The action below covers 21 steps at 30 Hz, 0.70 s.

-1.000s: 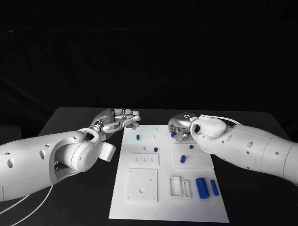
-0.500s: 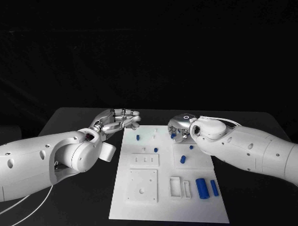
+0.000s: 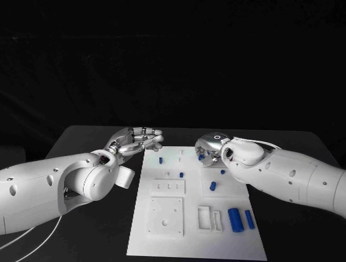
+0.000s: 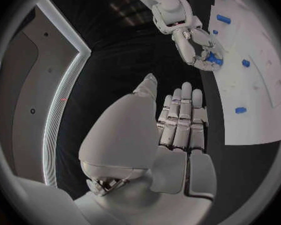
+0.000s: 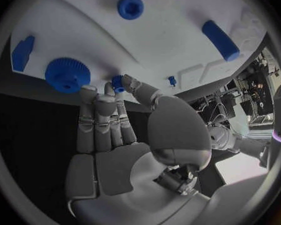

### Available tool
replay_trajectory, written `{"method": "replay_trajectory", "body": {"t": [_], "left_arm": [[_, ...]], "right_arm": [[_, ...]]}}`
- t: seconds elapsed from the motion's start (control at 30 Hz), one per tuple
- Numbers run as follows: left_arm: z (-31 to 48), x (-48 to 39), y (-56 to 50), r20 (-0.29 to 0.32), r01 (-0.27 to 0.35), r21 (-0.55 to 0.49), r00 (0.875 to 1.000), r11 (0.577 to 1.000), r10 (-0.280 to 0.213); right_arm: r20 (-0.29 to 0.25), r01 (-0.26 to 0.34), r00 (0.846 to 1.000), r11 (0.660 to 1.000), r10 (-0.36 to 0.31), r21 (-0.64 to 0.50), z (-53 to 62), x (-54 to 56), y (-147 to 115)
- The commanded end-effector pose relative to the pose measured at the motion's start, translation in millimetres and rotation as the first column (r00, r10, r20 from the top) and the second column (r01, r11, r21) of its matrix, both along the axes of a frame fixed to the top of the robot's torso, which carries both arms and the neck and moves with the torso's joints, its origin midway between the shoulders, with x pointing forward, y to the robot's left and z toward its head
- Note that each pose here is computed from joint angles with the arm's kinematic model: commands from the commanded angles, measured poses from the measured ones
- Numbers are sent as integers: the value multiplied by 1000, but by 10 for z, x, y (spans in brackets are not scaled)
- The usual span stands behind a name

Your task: Assemble the parts on the task board

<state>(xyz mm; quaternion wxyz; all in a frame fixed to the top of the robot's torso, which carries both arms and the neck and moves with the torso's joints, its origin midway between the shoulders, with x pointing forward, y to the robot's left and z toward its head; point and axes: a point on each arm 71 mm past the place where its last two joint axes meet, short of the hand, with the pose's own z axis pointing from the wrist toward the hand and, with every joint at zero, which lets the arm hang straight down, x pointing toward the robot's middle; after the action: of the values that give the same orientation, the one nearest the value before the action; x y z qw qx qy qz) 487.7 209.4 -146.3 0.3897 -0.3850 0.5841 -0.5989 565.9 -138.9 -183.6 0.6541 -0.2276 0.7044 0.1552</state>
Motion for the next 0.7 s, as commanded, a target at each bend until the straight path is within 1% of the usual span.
{"method": "replay_trajectory", "body": {"t": [0.03, 0.37, 0.47, 0.7], "left_arm": [[29, 5, -7, 16, 11, -6, 1000, 1000, -11], [31, 17, 2, 17, 7, -4, 1000, 1000, -7], [34, 18, -2, 18, 7, -4, 1000, 1000, -7], [47, 20, -16, 22, 8, -4, 1000, 1000, -8]], "right_arm": [[45, 8, 999, 1000, -9, 22, 45, -12, 17], [89, -7, 996, 998, 1, 61, 184, -25, 145], [105, -7, 994, 997, -1, 71, 233, -15, 192], [120, -15, 993, 997, 5, 79, 268, 6, 317]]}}
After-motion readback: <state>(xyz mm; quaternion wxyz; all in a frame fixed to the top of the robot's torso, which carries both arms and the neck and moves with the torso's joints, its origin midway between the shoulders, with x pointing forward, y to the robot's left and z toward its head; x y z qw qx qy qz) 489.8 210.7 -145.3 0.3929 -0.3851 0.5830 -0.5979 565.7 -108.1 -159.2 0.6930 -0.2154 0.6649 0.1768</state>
